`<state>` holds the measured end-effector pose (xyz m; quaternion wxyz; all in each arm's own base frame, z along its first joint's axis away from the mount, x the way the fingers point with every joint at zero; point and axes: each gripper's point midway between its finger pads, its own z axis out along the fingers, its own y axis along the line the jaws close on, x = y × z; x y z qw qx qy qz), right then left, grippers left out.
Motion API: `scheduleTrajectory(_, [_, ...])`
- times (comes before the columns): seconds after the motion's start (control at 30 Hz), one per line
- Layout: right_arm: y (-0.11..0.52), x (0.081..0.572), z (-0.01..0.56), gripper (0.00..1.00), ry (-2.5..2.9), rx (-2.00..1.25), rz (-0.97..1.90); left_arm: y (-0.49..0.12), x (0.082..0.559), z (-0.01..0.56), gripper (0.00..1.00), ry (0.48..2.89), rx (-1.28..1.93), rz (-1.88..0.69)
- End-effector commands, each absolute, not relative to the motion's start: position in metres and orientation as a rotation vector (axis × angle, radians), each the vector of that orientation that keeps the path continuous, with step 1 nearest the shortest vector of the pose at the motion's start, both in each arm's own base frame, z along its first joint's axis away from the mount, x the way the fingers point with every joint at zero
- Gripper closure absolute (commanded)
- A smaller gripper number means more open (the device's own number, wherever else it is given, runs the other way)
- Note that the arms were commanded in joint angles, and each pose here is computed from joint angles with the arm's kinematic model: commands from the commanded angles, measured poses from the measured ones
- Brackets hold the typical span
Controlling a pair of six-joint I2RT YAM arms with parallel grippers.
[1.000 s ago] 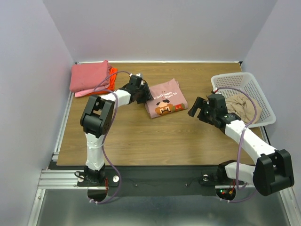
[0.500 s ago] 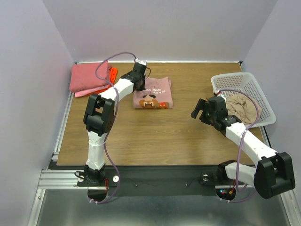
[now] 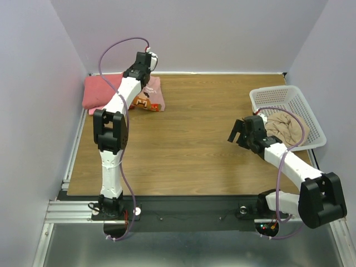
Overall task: Fold and stack the t-shirts
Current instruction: Neatly place the folded tshirt to the corner
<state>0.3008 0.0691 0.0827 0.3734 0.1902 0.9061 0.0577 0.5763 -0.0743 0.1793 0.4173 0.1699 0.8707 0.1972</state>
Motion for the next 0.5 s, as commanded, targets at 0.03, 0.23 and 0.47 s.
scheduleTrajectory(0.03, [0.063,0.310,0.082,0.00,2.301,0.503,0.108,-0.039,0.578,0.267,1.00,2.023,0.459,0.696])
scheduleTrajectory(0.23, [0.064,0.310,0.076,0.00,2.319,0.505,0.098,-0.019,0.578,0.300,1.00,1.970,0.488,0.739])
scheduleTrajectory(0.47, [0.059,0.311,0.073,0.00,2.320,0.517,0.062,-0.018,0.574,0.358,1.00,1.840,0.535,0.767])
